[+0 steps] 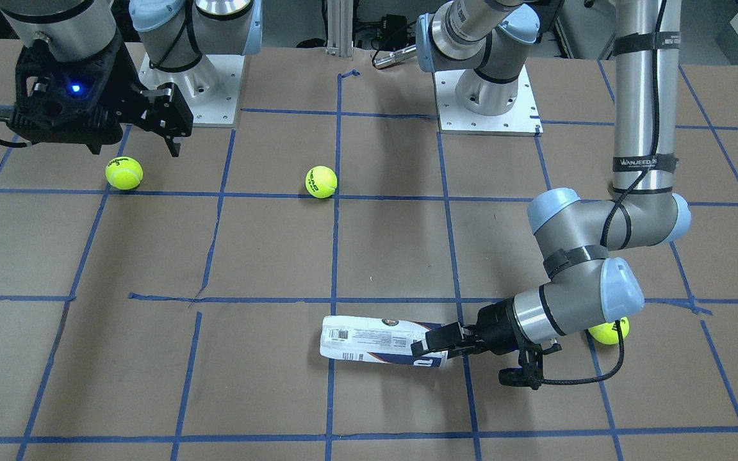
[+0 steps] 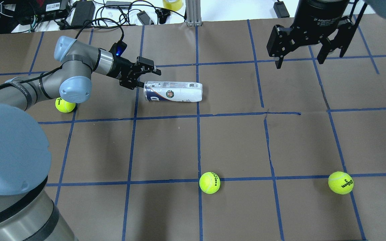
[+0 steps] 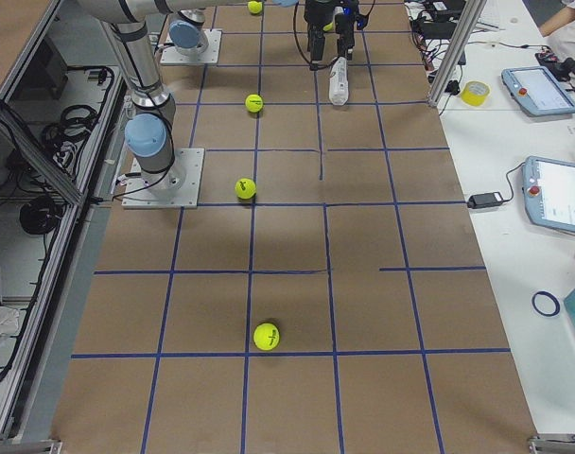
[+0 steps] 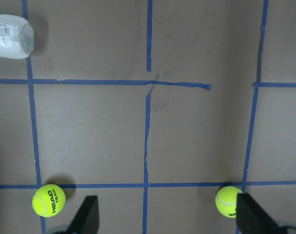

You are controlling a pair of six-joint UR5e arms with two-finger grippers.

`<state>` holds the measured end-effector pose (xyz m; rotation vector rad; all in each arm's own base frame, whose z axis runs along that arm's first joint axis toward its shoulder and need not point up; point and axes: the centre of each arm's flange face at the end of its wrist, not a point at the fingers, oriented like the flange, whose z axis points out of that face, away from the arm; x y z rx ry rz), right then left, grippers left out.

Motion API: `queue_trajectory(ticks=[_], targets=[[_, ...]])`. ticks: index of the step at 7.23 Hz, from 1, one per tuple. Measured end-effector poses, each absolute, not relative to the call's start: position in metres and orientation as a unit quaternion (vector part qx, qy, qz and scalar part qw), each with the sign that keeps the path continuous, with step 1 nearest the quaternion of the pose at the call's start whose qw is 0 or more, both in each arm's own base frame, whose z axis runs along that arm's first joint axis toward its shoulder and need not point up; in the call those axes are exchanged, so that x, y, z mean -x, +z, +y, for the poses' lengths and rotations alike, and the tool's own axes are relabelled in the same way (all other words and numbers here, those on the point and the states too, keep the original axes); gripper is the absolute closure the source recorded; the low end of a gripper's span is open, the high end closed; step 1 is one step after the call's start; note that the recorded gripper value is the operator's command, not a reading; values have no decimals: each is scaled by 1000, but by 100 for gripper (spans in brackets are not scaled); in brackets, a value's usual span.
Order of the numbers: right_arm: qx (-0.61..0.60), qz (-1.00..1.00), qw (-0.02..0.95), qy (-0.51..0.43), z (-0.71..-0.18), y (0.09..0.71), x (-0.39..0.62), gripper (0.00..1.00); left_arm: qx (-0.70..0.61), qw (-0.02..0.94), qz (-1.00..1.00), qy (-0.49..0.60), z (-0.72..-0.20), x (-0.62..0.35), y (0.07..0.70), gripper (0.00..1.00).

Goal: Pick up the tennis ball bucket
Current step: 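Reach the left gripper to the can's open end while the right gripper withdraws, then grasp the can's open end with the left gripper and tilt it upright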

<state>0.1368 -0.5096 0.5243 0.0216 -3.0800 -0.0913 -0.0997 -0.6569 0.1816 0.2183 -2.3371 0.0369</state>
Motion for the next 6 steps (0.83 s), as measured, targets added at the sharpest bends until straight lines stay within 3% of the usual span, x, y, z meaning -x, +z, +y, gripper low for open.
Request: queue_trajectory(ticks=[1,6], targets=[[6,-999,25,-31,-512,524,-123,0,-91,389,-917,11,-656,100,182,100],[10,-999,-26,-17,-503,495,-122,0,-183,380,-907,2,-665,105,230,100]])
